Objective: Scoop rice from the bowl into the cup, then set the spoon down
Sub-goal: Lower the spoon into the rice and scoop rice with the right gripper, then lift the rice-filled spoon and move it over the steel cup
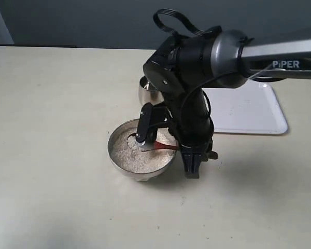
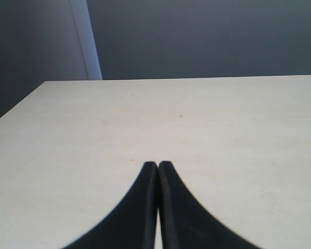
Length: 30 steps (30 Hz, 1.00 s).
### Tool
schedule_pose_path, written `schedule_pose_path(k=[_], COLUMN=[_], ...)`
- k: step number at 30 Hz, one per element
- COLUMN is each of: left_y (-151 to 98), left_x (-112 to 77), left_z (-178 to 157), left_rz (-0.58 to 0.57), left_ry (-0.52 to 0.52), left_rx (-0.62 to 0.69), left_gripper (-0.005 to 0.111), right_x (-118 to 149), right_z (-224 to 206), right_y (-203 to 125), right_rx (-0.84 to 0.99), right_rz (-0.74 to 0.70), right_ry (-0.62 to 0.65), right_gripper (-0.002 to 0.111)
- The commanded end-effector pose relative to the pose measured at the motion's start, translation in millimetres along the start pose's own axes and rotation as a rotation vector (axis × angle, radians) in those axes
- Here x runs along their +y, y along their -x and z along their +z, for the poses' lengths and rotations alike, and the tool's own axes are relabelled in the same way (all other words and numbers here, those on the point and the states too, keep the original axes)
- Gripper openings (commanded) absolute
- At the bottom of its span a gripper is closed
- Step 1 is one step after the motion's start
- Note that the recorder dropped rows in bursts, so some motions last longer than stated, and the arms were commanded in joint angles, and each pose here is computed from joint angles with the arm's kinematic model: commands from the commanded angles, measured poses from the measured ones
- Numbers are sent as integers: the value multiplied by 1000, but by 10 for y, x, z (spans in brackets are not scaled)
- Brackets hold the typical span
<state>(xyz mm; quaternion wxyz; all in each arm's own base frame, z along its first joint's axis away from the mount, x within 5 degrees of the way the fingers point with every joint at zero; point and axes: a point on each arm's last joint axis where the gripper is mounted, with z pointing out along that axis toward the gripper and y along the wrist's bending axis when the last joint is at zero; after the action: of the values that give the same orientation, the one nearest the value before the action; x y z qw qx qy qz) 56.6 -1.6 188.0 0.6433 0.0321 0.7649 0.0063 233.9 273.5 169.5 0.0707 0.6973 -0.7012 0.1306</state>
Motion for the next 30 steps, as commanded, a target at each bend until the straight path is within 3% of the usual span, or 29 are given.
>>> schedule_pose_path(k=[1,21,30], left_y=[34,34,34], left_x=[-1,-1,-1], left_z=[-8,-8,-8], left_rz=[-12,-12,-12], left_ry=[-4,-4,-4], left_rx=[-17,-17,-17], left_gripper=[1,1,1], right_x=[-41,-151,-316], right_z=[-42,-213,-154], right_y=[-41,-28,-186], right_rx=[-22,-50,-59], right_rz=[-4,-22,44], right_ry=[4,-73,-33], right_gripper=[0,0,0])
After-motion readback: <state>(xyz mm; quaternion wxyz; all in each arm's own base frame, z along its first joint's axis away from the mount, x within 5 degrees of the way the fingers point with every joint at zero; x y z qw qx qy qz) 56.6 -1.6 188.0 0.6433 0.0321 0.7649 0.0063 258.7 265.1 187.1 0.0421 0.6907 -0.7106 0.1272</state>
